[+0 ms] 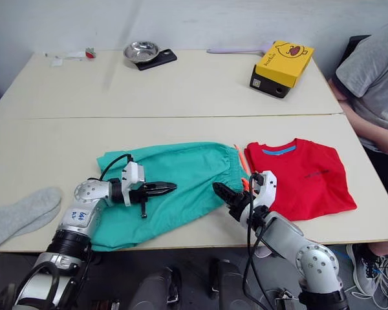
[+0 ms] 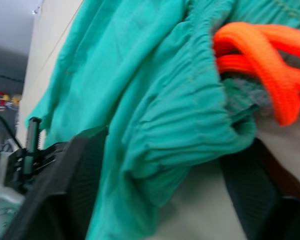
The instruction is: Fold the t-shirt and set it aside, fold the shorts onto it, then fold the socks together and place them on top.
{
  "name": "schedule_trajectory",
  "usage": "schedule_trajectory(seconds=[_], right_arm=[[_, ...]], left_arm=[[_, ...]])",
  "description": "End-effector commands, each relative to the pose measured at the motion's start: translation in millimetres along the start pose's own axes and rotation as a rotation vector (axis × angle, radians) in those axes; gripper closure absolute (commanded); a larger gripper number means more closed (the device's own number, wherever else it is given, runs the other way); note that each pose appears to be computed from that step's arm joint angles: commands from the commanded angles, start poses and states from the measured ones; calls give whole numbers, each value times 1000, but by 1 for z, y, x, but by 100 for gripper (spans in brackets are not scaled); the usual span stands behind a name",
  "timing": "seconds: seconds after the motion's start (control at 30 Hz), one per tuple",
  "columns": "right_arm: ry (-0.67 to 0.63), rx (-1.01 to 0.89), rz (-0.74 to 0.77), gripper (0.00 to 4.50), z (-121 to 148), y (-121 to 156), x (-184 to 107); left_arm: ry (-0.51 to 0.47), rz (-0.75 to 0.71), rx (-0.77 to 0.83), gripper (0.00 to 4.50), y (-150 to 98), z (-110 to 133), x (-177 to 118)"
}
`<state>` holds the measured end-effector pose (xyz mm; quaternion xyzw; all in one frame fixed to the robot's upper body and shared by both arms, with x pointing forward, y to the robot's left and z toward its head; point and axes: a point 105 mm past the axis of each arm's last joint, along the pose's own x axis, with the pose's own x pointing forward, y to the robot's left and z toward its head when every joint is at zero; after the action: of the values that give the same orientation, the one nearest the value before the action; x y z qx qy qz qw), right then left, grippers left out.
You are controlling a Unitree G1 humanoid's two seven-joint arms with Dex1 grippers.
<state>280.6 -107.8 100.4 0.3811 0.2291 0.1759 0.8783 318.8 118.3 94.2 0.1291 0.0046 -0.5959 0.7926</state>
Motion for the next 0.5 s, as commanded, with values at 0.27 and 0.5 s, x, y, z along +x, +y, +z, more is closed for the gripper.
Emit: schedule_trajectory(seconds=[0.27, 0.5], right_arm=[[-316, -342, -36, 446, 56, -4, 5], [-484, -1005, 177, 446, 76, 57, -3]], left_arm=[[-21, 113, -25, 450, 6, 1, -13], [7, 288, -101, 450, 14, 4, -38]])
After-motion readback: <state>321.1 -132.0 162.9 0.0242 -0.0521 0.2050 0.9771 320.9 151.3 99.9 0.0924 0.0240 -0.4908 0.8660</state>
